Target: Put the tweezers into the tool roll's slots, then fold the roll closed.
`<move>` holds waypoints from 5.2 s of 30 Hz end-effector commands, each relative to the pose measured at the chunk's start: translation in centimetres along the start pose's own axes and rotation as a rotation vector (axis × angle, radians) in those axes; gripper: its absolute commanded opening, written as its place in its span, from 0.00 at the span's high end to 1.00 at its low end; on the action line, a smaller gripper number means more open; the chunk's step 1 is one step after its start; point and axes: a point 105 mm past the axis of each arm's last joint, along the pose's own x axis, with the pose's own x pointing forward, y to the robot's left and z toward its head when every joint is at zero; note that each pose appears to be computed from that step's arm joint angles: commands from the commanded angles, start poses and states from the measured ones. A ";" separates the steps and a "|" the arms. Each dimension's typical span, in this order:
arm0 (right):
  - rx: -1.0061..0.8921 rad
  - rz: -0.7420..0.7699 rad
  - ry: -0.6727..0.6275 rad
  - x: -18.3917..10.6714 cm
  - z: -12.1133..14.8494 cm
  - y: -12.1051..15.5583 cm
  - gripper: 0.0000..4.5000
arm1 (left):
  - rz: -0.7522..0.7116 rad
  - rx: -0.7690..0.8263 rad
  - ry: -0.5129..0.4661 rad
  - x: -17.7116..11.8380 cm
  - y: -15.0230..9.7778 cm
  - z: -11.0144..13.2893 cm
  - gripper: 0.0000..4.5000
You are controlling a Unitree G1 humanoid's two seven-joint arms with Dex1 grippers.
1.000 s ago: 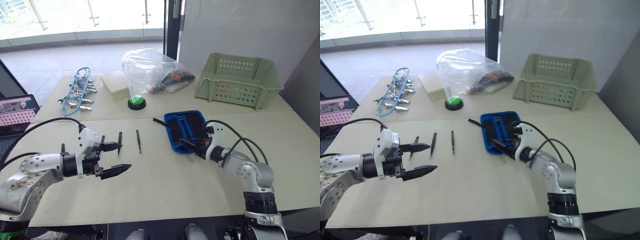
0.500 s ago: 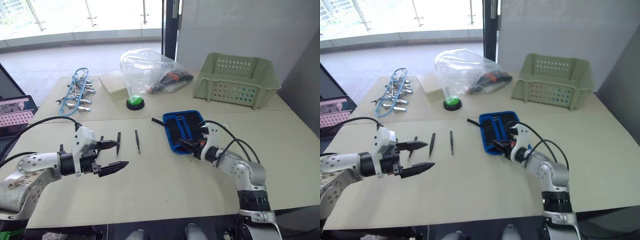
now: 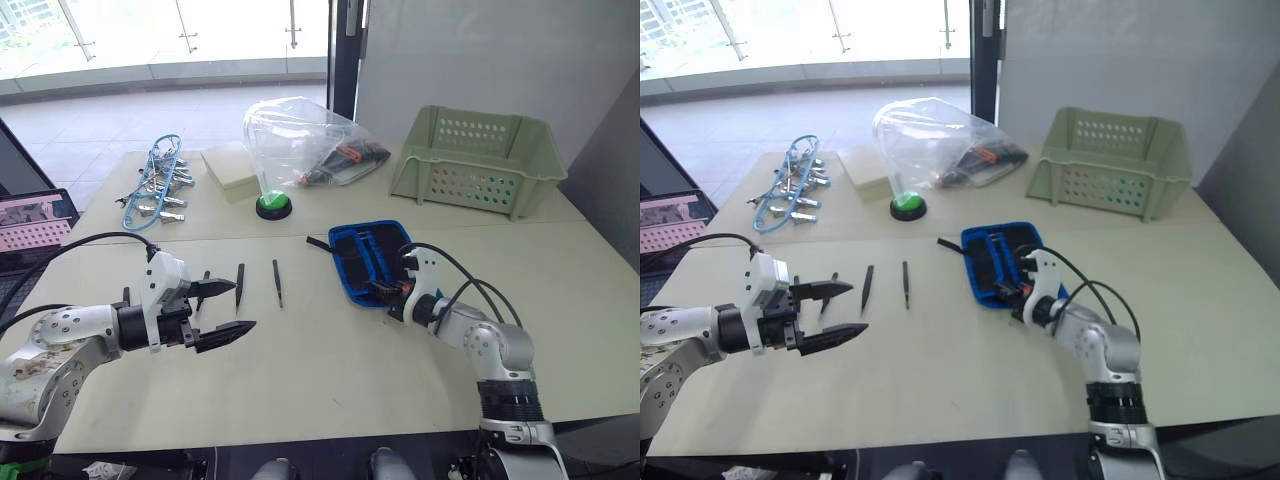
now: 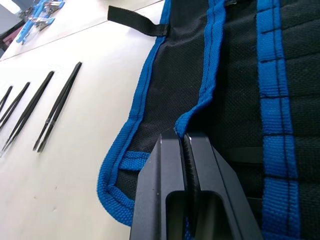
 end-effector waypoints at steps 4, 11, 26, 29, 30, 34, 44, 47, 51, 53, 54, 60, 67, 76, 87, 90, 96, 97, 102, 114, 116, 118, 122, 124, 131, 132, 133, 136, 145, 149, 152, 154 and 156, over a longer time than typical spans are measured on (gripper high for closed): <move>-0.177 0.205 0.078 -2.1 -0.5 3.8 0.99 | -0.040 0.144 0.037 2.7 1.3 0.3 0.00; -0.455 0.242 0.204 -4.7 -2.3 3.3 0.99 | -0.025 0.449 0.096 9.0 4.3 0.3 0.00; -0.479 0.202 0.190 -4.9 -3.0 2.4 0.99 | -0.127 0.823 0.166 18.5 4.8 2.0 0.00; -0.482 0.188 0.190 -5.1 -3.0 2.0 0.99 | -0.139 0.824 0.161 19.2 4.6 2.1 0.00; -0.482 0.185 0.192 -5.2 -3.0 1.8 1.00 | -0.136 0.821 0.156 19.4 4.6 2.3 0.06; -0.492 0.182 0.201 -5.4 -3.3 1.6 1.00 | -0.153 0.823 0.161 19.7 4.5 2.3 0.31; -0.544 0.025 0.196 -5.6 -2.3 -2.2 1.00 | -0.212 0.801 0.136 19.8 3.0 1.4 0.99; -0.605 -0.079 0.154 -5.5 -0.5 -4.3 1.00 | -0.184 0.761 0.117 20.4 2.6 1.1 0.99; -0.630 -0.123 0.105 -5.0 1.2 -5.4 1.00 | -0.138 0.730 0.118 21.5 2.6 1.0 0.99; -0.654 -0.144 0.091 -4.7 2.0 -5.9 1.00 | -0.091 0.701 0.112 22.0 3.2 1.6 0.99; -0.663 -0.150 0.084 -4.6 2.3 -6.1 1.00 | -0.058 0.688 0.109 22.3 3.6 2.0 0.99; -0.690 -0.141 0.081 -4.5 2.5 -6.3 1.00 | -0.044 0.677 0.115 22.8 3.8 2.0 0.99; -0.726 -0.022 0.017 -5.2 2.6 -4.4 1.00 | -0.158 0.623 0.114 21.6 2.3 -0.3 0.99; -0.810 0.197 0.078 -5.7 -1.0 0.7 1.00 | -0.133 0.538 0.106 20.7 2.7 -1.6 0.99; -0.902 0.110 0.276 -6.9 -3.6 -2.3 0.94 | -0.142 0.479 0.160 19.2 3.7 -2.7 0.72; -0.882 0.155 0.266 -7.6 -3.2 -1.9 0.72 | -0.136 0.455 0.154 17.6 5.0 -2.2 0.50; -0.721 0.344 0.232 -10.0 -2.1 1.3 0.28 | -0.139 0.357 0.099 14.7 6.5 -1.0 0.07; -0.668 0.357 0.204 -10.2 -1.4 1.7 0.21 | -0.143 0.318 0.055 14.5 6.5 -0.3 0.01; -0.570 0.295 0.056 -9.2 1.6 1.4 0.39 | -0.160 0.159 -0.110 14.8 5.3 2.3 0.06; -0.580 0.075 -0.048 -2.5 1.1 -0.8 1.00 | -0.071 0.061 -0.061 20.8 2.2 1.9 0.92; -0.580 0.087 -0.026 -2.2 0.3 -0.7 1.00 | -0.076 0.076 -0.034 21.4 1.7 1.4 1.00; -0.582 0.123 0.007 -2.0 -1.1 -0.1 1.00 | -0.079 0.060 -0.013 21.8 1.4 0.8 1.00; -0.585 0.199 0.061 -2.2 -3.6 1.1 1.00 | -0.098 0.063 0.040 22.0 0.9 -0.2 1.00; -0.603 0.209 0.104 -2.5 -4.8 1.1 1.00 | -0.121 0.075 0.062 22.0 0.7 -0.6 1.00; -0.654 0.208 0.159 -2.9 -5.9 0.5 1.00 | -0.146 0.080 0.074 23.1 0.0 -0.4 1.00; -0.657 0.203 0.159 -2.9 -5.9 0.3 1.00 | -0.152 0.069 0.078 23.2 -0.2 -0.7 1.00; -0.658 0.201 0.158 -2.9 -5.8 0.3 1.00 | -0.156 0.061 0.080 23.3 -0.4 -0.9 1.00; -0.666 0.195 0.156 -3.1 -5.7 0.1 1.00 | -0.127 0.045 0.103 23.0 0.1 -1.8 1.00; -0.653 0.208 0.159 -4.2 -5.7 -0.4 1.00 | 0.001 0.047 0.165 21.0 3.4 -4.4 1.00; -0.641 0.203 0.164 -4.3 -5.9 -0.6 1.00 | 0.002 0.035 0.157 21.0 3.4 -4.5 1.00; -0.640 0.218 0.154 -4.3 -5.8 -0.4 1.00 | -0.005 0.035 0.137 20.9 3.2 -4.4 1.00; -0.649 0.235 0.143 -4.4 -5.6 -0.1 1.00 | -0.006 0.021 0.081 21.0 3.2 -3.4 1.00; -0.644 0.253 0.139 -4.5 -5.6 0.1 1.00 | -0.007 -0.001 0.014 21.0 3.2 -2.2 1.00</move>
